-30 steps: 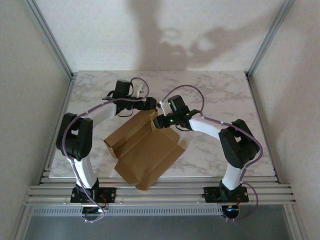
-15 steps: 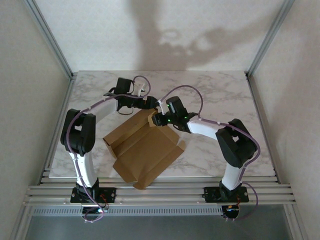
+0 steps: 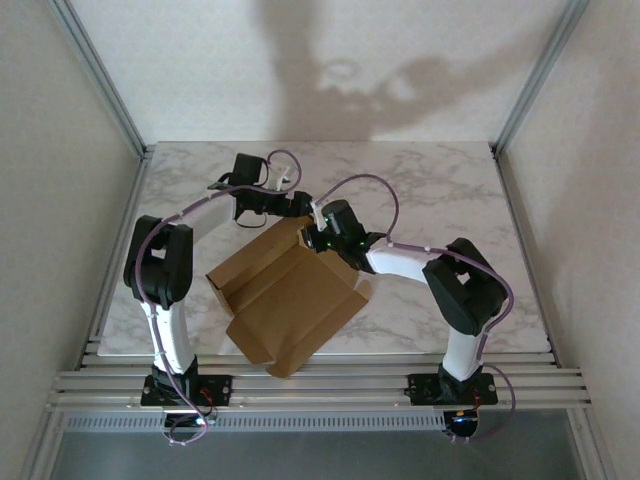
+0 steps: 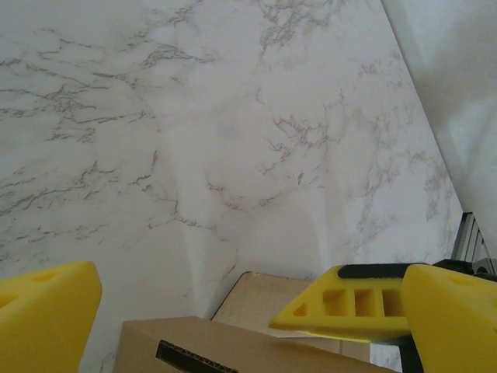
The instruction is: Fold the paper box
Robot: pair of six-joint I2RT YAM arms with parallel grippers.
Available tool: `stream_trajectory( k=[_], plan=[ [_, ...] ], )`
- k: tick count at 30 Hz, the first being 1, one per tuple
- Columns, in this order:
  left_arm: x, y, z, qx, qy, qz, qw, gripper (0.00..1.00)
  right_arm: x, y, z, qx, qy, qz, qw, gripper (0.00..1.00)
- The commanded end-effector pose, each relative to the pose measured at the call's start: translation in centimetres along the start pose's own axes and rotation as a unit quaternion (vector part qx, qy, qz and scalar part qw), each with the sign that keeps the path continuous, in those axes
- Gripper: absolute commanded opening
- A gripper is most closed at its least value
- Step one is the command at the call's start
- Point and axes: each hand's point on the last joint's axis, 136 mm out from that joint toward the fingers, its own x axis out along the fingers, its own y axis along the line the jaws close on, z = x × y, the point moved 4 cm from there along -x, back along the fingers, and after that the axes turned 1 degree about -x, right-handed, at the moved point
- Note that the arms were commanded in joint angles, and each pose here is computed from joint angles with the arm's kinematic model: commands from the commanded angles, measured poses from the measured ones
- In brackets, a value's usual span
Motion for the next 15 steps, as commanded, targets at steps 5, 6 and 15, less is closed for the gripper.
stream_trajectory(
  k=[5,6,15],
  plan=[
    [1.0,0.3,-1.9,-0.013,0.039,-0.006,0.999,0.98,1.2,-0.6,0.1,0.000,-0.018,-0.093,0.996,0.22],
    [0.9,0.3,-1.9,-0.013,0.038,-0.006,0.999,0.98,1.2,-0.6,0.0,-0.001,-0.016,-0.100,0.995,0.21],
    [0.7,0.1,-1.9,-0.012,0.037,-0.004,0.999,0.98,1.2,-1.6,-0.4,-0.020,-0.007,-0.171,0.985,0.18]
  ],
)
